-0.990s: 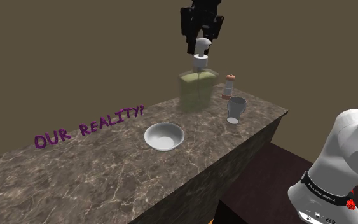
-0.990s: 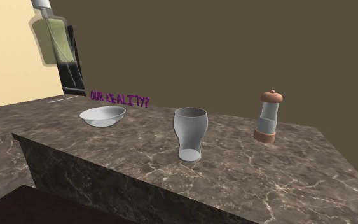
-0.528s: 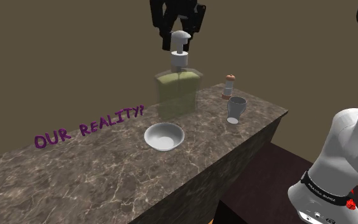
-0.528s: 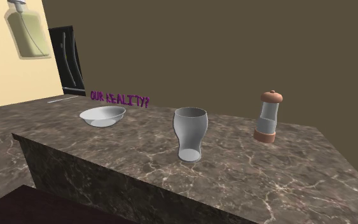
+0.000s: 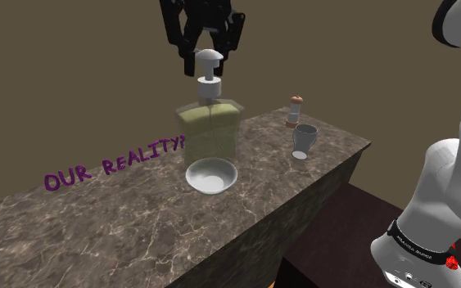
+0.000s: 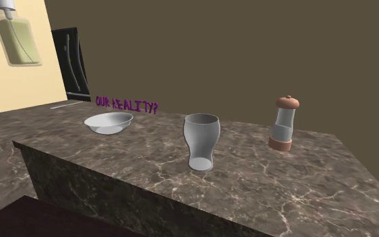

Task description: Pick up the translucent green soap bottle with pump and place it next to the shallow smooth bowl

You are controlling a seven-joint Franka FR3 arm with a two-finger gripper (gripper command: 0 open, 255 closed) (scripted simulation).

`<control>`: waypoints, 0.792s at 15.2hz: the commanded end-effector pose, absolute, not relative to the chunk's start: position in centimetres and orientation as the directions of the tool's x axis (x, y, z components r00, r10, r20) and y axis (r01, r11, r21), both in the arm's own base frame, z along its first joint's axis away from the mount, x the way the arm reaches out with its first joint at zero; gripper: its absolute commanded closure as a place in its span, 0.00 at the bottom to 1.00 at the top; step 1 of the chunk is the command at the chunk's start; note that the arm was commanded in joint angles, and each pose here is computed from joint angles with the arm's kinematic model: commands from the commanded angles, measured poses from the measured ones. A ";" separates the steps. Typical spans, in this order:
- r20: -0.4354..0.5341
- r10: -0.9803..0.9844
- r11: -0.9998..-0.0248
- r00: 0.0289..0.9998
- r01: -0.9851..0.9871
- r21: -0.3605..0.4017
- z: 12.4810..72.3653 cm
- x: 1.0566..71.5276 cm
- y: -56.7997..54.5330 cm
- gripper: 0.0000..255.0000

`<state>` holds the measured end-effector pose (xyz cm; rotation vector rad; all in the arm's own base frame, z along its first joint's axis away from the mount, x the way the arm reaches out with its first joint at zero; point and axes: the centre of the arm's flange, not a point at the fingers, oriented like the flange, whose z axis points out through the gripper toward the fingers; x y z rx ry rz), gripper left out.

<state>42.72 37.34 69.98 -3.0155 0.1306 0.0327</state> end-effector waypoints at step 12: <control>-0.026 -0.085 -0.989 0.996 -0.088 -0.122 63.2 42.8 37.4 1.00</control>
